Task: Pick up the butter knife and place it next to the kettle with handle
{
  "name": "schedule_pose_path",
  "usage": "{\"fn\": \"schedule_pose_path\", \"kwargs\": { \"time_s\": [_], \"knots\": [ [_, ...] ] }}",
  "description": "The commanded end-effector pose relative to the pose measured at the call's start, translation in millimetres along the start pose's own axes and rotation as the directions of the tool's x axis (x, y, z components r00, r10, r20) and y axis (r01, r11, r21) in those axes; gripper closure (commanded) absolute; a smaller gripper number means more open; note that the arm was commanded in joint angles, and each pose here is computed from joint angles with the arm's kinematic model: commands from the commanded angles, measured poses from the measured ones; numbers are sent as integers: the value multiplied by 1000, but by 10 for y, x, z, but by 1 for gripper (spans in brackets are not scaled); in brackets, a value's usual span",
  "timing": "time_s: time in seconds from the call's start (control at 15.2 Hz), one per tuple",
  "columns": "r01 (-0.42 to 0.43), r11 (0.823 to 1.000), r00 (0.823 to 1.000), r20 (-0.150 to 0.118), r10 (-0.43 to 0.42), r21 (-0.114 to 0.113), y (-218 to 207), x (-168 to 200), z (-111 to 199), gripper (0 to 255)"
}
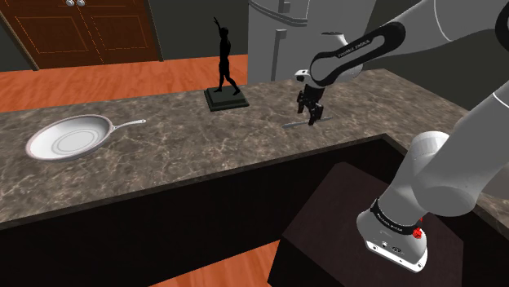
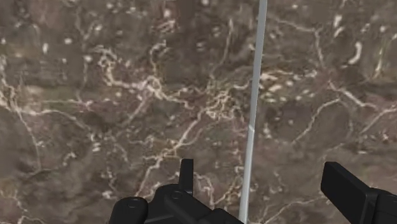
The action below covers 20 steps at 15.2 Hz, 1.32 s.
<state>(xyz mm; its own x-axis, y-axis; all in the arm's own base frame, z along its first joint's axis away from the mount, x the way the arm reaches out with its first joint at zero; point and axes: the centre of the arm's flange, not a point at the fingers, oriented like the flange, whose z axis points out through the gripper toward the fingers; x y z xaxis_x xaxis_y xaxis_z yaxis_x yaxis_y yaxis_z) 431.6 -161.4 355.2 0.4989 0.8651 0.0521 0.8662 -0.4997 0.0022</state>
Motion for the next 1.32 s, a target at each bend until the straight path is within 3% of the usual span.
{"fn": "schedule_pose_path", "kwargs": {
  "time_s": [0.0, 0.46, 0.53, 1.25],
  "knots": [
    [0, 1000, 1000, 0, 0, -1, 9, 0, 72, 0],
    [0, 1000, 1000, 0, 0, -1, 9, 1, 71, 0],
    [0, 1000, 1000, 0, 0, -1, 9, 1, 71, 255],
    [0, 1000, 1000, 0, 0, -1, 9, 6, -34, 255]
  ]
}}
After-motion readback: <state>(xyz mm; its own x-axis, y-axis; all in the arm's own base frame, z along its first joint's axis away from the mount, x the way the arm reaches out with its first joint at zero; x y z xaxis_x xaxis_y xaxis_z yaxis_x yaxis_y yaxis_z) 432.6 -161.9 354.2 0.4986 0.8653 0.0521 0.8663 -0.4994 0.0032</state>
